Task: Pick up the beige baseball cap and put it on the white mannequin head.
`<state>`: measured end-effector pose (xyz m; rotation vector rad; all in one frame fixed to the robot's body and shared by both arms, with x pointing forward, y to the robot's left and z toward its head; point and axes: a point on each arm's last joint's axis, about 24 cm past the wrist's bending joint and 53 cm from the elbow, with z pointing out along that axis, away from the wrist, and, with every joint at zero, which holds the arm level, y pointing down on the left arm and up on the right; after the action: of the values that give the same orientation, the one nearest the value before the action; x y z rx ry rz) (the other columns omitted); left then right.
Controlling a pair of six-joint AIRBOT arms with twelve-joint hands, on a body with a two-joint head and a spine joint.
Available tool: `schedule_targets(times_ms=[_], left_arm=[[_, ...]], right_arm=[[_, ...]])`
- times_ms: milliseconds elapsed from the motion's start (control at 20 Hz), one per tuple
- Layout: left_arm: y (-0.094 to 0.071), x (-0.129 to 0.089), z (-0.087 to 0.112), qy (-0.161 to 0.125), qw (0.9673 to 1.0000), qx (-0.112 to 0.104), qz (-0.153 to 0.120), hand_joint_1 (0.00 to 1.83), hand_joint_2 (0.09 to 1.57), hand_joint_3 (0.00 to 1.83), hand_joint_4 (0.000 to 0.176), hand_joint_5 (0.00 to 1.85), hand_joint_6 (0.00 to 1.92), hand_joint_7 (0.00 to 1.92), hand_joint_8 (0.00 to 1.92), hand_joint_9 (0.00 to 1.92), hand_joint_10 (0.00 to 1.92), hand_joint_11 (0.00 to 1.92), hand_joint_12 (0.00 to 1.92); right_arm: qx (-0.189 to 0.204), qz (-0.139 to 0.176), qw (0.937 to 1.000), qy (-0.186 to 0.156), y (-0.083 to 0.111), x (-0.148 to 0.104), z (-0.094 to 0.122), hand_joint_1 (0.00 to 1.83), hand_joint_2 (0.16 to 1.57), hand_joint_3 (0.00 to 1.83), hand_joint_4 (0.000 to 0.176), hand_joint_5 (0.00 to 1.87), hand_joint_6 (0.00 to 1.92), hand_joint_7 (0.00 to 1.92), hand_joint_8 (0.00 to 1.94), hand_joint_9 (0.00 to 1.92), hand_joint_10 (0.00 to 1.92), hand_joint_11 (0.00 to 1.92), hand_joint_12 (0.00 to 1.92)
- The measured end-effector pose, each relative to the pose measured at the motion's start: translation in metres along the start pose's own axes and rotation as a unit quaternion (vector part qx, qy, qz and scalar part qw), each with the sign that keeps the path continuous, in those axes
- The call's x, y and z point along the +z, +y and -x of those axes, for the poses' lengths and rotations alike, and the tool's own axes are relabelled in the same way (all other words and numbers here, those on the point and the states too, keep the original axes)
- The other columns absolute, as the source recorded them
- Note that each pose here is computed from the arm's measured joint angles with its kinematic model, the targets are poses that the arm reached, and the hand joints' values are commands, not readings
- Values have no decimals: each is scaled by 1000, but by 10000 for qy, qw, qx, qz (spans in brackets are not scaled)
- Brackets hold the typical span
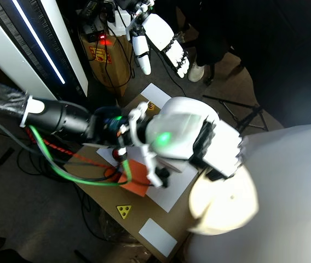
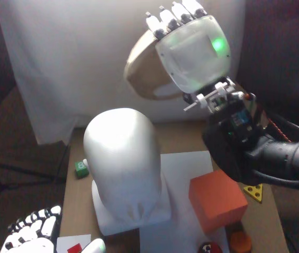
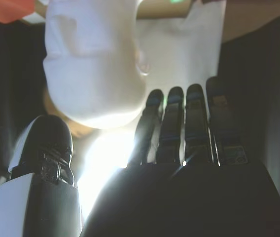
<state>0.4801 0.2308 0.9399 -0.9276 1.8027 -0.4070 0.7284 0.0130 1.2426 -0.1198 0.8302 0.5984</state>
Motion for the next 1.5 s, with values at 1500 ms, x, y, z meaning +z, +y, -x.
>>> schedule_targets(times_ms=[1500], left_arm=[[9,40,43,-672,9944,-588,-568,0,1162,1,0,23,0,6,0,1,0,25,109]], right_arm=[[813,1319,9778,1414,141,-112,-24,1484,1136,0,0,824,895,907,1023,888,1256,841,1660]])
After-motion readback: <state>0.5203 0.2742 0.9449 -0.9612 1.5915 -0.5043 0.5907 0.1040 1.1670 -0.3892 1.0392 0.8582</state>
